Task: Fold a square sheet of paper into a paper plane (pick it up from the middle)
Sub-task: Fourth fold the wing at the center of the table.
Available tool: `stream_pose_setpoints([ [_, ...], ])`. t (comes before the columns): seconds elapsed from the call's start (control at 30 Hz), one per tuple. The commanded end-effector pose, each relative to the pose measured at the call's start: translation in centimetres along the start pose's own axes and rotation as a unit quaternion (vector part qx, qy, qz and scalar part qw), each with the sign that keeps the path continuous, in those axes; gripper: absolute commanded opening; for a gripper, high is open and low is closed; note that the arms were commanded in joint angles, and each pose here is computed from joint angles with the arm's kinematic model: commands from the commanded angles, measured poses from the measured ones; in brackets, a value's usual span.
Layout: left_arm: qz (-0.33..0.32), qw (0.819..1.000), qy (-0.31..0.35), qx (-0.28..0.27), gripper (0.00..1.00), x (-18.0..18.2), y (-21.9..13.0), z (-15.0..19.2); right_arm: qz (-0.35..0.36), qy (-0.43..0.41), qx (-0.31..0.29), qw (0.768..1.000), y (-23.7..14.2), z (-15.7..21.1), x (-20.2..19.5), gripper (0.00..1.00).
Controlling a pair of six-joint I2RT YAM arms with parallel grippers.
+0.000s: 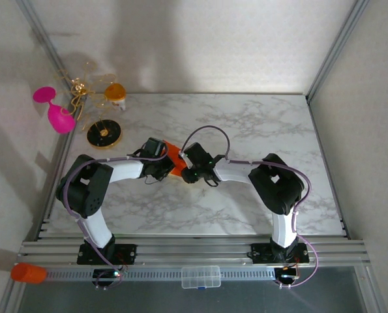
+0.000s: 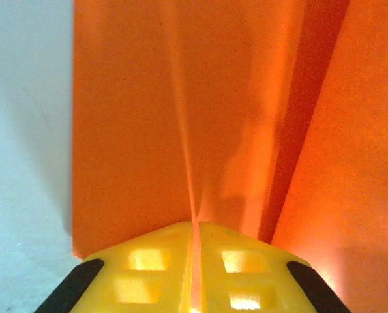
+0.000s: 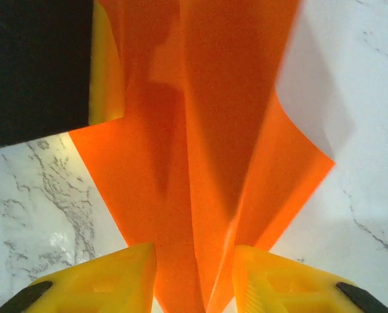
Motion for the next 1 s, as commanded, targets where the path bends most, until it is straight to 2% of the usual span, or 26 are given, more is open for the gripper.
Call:
stream_pose_setpoints([
  [0.0,-0.042,0.999,0.002,0.007,0.12,1.4,0.6,0.6,0.022,-0.009,-0.012,1.0,-0.8,-0.9,0.7,0.36],
  [0.17,-0.042,0.999,0.002,0.007,0.12,1.4,0.6,0.6,0.008,0.002,-0.027,1.0,-1.6,-1.5,1.0,0.33],
  [0.43,-0.042,0.999,0.002,0.008,0.12,1.4,0.6,0.6,0.038,-0.007,-0.022,0.999,-1.3,-1.2,1.0,0.31],
  [0.97,-0.041,0.999,0.003,0.008,0.11,1.4,0.5,0.6,0.03,-0.022,-0.01,0.999,-0.3,-0.6,1.3,0.14],
])
Point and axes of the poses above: each hand's point on the last joint's axis, 136 mm out from that joint toward the fingers, its own y axis out along the fingers, its own x axis along the line the jaws close on, z = x × y, the point moved 9 cm from there along -y, back along the fingers, and after that the axes turned 11 degrees about y, right-handed, at the moved point
